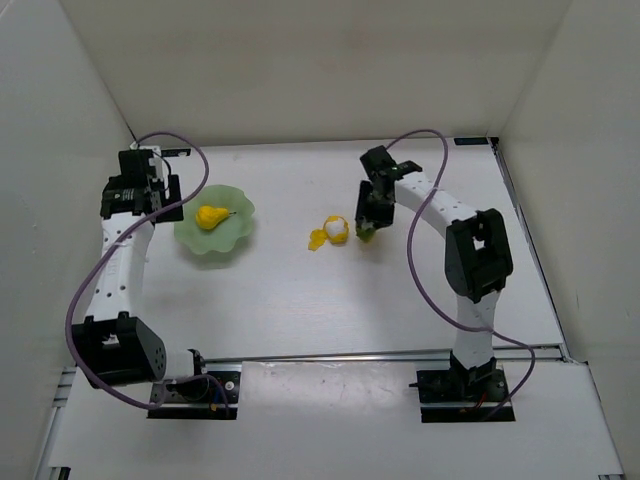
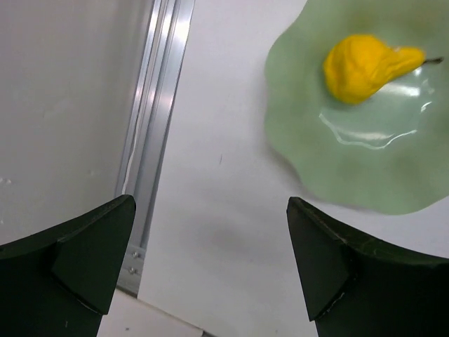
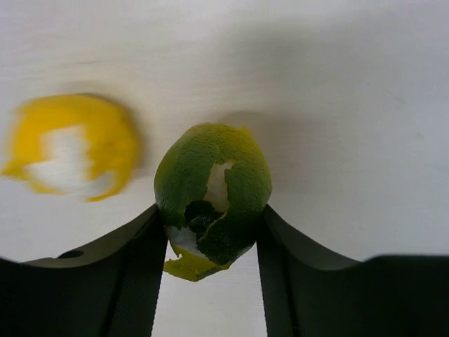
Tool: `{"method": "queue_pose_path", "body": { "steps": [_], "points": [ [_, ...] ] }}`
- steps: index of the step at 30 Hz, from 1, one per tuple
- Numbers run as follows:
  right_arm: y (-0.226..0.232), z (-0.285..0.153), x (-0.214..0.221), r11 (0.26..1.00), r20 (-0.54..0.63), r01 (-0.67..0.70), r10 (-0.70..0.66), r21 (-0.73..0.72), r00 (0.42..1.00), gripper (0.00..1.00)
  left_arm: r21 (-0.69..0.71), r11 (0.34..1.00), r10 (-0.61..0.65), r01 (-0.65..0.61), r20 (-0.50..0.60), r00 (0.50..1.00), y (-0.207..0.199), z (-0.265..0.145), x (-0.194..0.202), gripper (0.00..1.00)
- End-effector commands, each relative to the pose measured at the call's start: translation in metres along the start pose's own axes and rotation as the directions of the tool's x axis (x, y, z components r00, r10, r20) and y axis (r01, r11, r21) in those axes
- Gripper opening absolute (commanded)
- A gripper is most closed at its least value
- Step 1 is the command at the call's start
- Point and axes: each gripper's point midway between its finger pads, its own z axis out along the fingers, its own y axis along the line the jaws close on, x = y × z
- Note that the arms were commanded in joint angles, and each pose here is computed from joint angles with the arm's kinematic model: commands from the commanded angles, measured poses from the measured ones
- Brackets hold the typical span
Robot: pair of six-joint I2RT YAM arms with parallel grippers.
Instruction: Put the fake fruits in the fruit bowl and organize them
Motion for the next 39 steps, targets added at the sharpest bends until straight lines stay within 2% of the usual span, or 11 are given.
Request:
{"method": "queue_pose_path", "body": {
  "steps": [1, 7, 15, 17, 22, 25, 26, 27, 31, 34, 39],
  "points": [
    [0.075, -0.050, -0.035, 0.985, 0.174, 0.089, -0.063, -0.147, 0.983, 0.17, -0.047, 0.999, -0.006, 0.003, -0.061, 0.998, 0.015, 0.006, 0.029, 1.00],
    [0.238, -0.122, -0.057, 0.819, 0.330, 0.150, 0.051, -0.554, 0.943, 0.17, -0.069, 0.995, -0.074, 0.066, -0.114, 0.991, 0.026, 0.016, 0.054, 1.00],
    [0.398, -0.115, -0.022, 0.417, -0.073, -0.144, 0.182, -0.898, 0.981, 0.17, -0.076, 0.992, -0.107, 0.098, -0.126, 0.986, 0.028, 0.022, 0.062, 1.00],
    [0.414, -0.117, -0.004, 0.384, -0.086, -0.143, 0.163, -0.912, 0.983, 0.20, -0.076, 0.992, -0.107, 0.098, -0.126, 0.986, 0.028, 0.021, 0.064, 1.00],
    [0.417, -0.111, 0.008, 0.446, 0.055, -0.006, 0.125, -0.895, 0.991, 0.43, -0.076, 0.992, -0.107, 0.098, -0.126, 0.986, 0.028, 0.021, 0.064, 1.00],
    [0.411, -0.117, 0.007, 0.467, 0.127, 0.070, 0.091, -0.881, 0.988, 0.74, -0.075, 0.993, -0.105, 0.096, -0.135, 0.985, 0.027, 0.023, 0.066, 1.00],
    [0.409, -0.121, 0.009, 0.469, 0.143, 0.094, 0.069, -0.878, 0.987, 0.96, -0.076, 0.992, -0.107, 0.098, -0.126, 0.986, 0.028, 0.022, 0.062, 1.00],
    [0.409, -0.123, 0.009, 0.473, 0.163, 0.117, 0.057, -0.874, 0.985, 1.00, -0.076, 0.992, -0.107, 0.098, -0.126, 0.986, 0.028, 0.022, 0.062, 1.00],
    [0.386, -0.160, 0.006, 0.511, 0.282, 0.244, -0.003, -0.824, 0.960, 1.00, -0.065, 0.994, -0.100, 0.093, -0.116, 0.988, 0.028, 0.021, 0.058, 1.00],
    [0.336, -0.176, -0.019, 0.653, 0.358, 0.252, 0.031, -0.714, 0.933, 1.00, -0.032, 0.996, -0.083, 0.080, -0.085, 0.993, 0.026, 0.017, 0.045, 1.00],
    [0.168, -0.168, -0.058, 0.924, 0.452, 0.088, 0.099, -0.373, 0.887, 1.00, 0.242, 0.964, 0.105, -0.106, 0.019, 0.994, -0.045, -0.006, 0.010, 1.00]
  ]
}}
